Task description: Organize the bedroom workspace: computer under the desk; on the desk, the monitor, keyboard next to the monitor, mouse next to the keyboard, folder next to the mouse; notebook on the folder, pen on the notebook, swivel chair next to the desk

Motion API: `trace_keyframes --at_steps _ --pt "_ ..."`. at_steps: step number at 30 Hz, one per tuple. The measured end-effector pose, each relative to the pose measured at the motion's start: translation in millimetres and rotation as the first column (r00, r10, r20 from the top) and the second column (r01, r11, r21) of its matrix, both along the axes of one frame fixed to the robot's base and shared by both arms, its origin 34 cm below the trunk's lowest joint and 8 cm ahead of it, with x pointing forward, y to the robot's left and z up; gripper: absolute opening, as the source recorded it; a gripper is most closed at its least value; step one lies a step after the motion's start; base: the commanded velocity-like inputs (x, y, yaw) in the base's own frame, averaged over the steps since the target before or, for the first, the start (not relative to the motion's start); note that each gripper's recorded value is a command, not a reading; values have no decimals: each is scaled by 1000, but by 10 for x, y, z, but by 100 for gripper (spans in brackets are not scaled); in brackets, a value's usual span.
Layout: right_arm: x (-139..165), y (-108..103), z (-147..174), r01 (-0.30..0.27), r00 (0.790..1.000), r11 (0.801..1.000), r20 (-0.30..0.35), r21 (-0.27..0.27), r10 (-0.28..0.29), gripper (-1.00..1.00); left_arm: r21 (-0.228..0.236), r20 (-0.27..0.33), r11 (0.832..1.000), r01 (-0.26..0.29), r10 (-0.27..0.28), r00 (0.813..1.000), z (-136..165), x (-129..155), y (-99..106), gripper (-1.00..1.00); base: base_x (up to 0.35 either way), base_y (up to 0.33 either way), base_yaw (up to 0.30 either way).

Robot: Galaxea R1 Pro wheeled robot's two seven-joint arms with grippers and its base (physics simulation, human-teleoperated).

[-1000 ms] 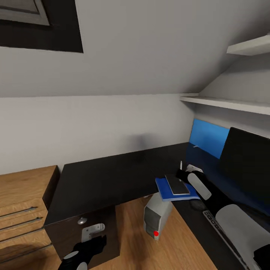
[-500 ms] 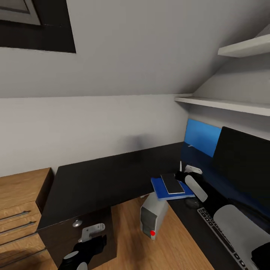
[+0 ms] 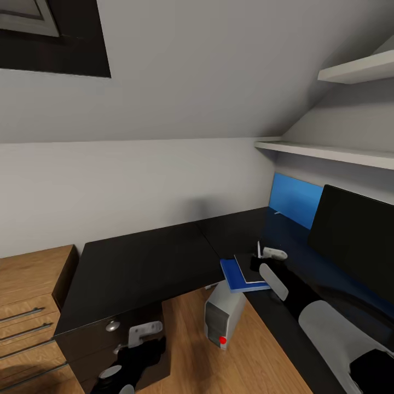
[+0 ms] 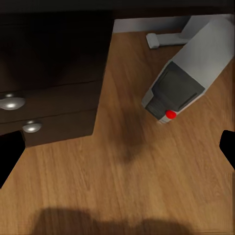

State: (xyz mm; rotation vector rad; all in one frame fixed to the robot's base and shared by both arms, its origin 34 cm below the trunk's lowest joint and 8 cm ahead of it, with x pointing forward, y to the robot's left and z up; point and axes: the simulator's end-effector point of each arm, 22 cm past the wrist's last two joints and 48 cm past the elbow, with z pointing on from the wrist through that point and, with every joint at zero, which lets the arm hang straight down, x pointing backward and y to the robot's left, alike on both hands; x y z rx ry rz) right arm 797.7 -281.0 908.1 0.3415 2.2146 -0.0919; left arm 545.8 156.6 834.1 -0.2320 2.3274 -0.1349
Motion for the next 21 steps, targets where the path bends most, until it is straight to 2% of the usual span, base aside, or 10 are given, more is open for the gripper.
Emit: trace_keyframes --at_steps 6,16,21 --pt "-28 -17 -94 -4 1000 1000 -19 -5 4 -100 -4 13 1000 20 -20 1000 27 -5 -105 100 0 0 0" --pt "-27 19 -125 -22 1000 1000 -22 6 22 -100 -6 17 1000 26 -26 1000 36 -6 -137 100 0 0 0" --pt "-70 -8 -248 -23 999 1000 -48 12 24 -100 -6 17 1000 28 -27 999 37 -7 -145 100 0 0 0"
